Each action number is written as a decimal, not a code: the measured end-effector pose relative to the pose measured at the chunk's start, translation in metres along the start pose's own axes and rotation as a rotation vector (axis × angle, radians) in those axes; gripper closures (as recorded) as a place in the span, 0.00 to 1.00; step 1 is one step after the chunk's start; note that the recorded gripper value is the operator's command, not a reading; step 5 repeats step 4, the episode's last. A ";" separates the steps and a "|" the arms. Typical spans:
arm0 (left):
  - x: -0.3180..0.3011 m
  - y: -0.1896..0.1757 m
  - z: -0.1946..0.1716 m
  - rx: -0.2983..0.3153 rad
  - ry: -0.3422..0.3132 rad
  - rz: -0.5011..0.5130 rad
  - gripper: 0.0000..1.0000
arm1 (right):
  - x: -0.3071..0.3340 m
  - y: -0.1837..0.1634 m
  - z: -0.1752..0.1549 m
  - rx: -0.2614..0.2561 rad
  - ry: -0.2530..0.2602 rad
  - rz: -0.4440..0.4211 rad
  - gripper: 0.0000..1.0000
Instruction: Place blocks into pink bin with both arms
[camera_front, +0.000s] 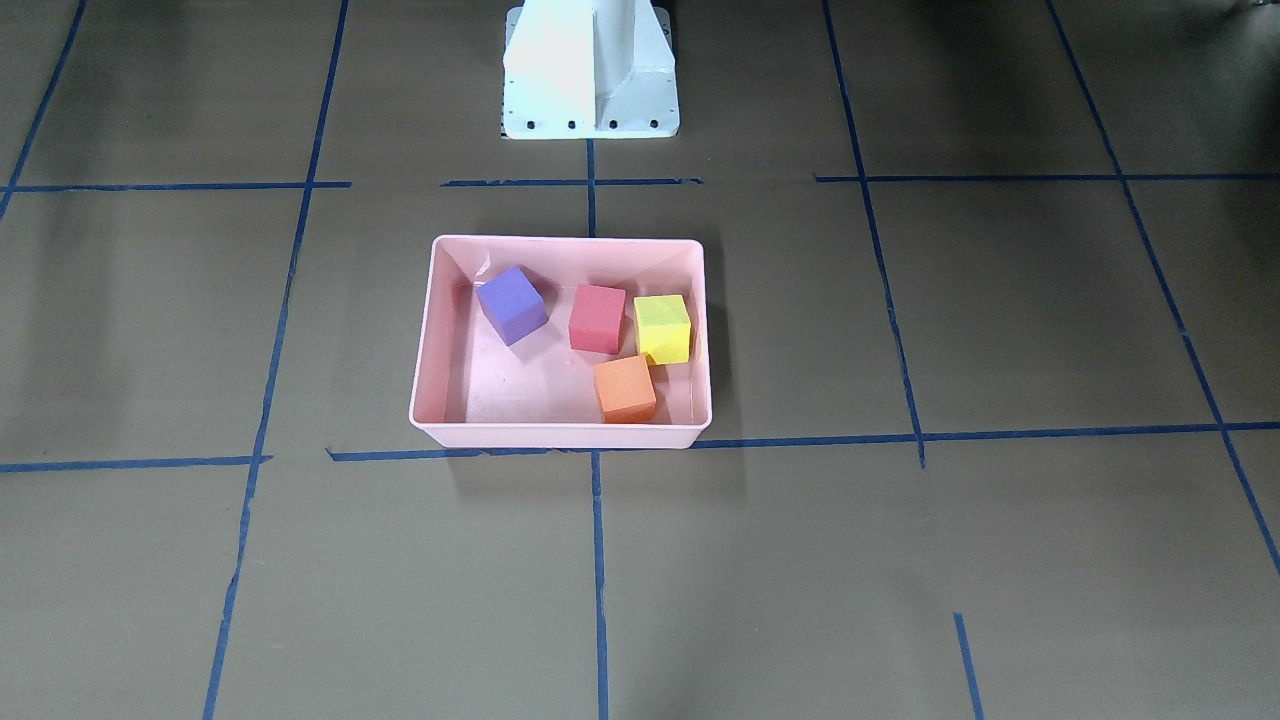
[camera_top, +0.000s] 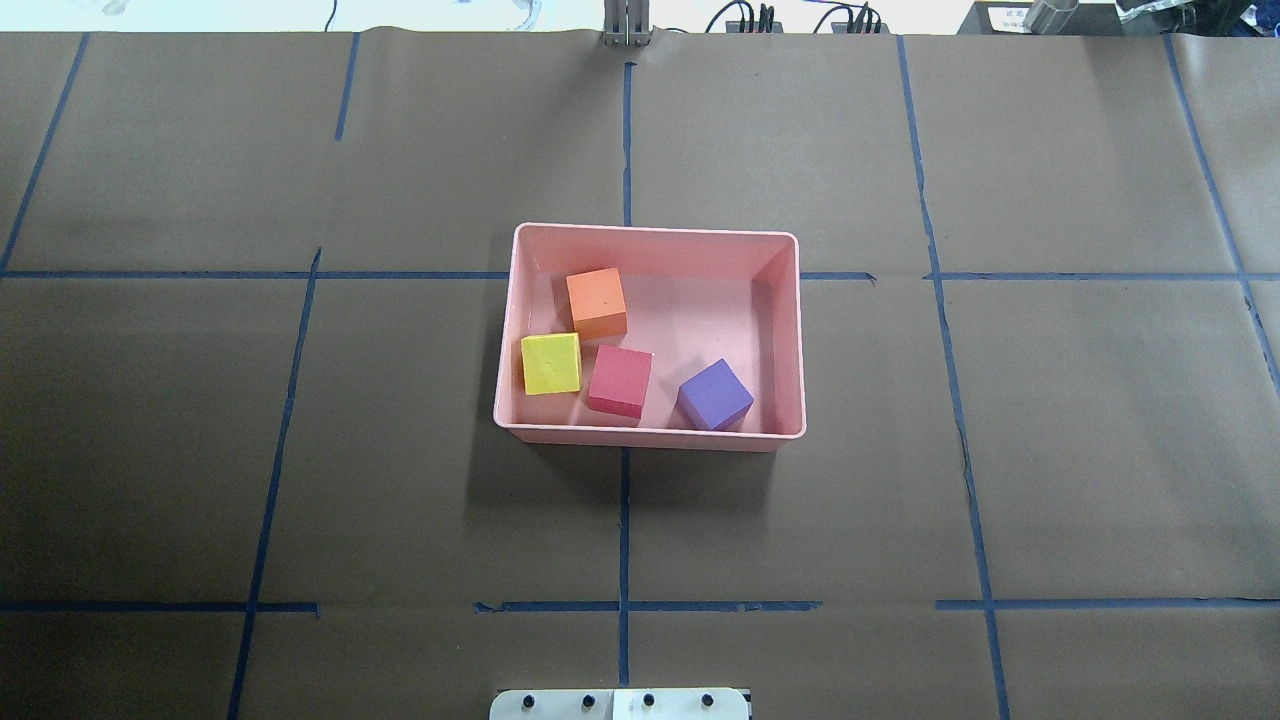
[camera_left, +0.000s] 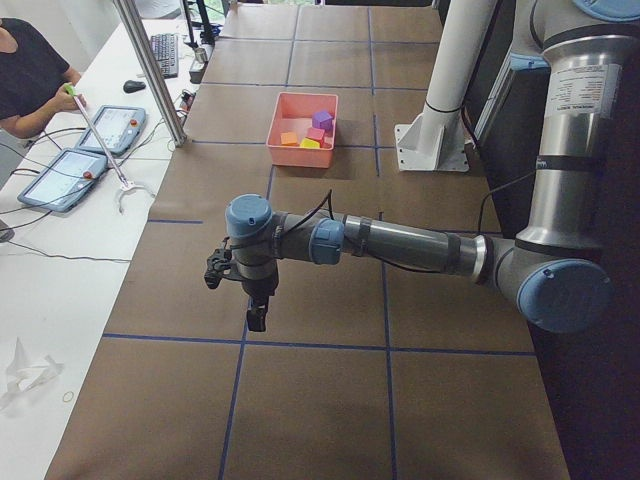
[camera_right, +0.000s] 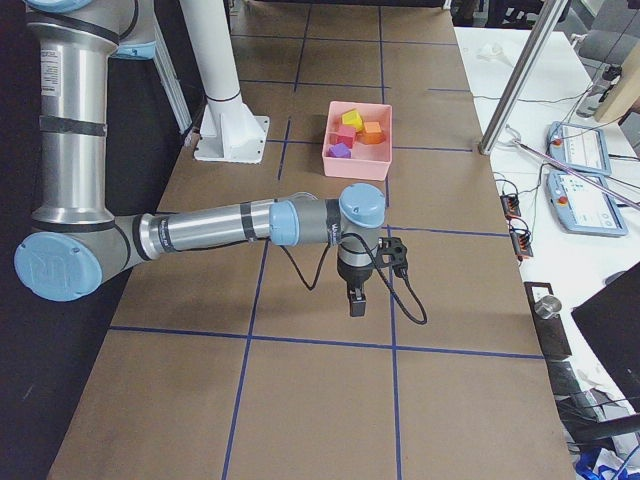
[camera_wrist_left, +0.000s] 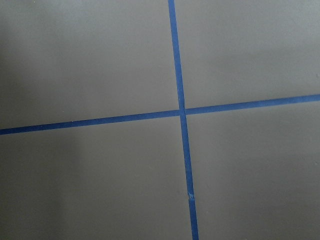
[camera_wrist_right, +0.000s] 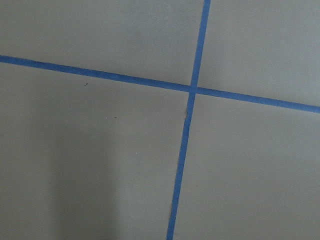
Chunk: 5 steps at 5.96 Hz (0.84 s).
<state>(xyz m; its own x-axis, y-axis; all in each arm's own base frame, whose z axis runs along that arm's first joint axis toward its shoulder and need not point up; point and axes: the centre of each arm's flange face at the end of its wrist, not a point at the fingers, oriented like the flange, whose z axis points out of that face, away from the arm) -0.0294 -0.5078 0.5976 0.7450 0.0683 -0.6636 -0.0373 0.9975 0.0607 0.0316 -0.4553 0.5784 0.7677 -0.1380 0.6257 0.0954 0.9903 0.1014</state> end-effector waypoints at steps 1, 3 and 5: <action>-0.001 0.009 0.008 -0.017 0.063 -0.010 0.00 | 0.001 0.012 0.003 -0.012 -0.022 0.010 0.00; 0.001 0.011 0.006 -0.012 0.090 0.010 0.00 | 0.001 0.026 0.010 -0.026 -0.070 0.021 0.00; 0.004 0.012 0.003 -0.008 0.087 0.017 0.00 | 0.003 0.031 0.013 -0.033 -0.075 0.026 0.00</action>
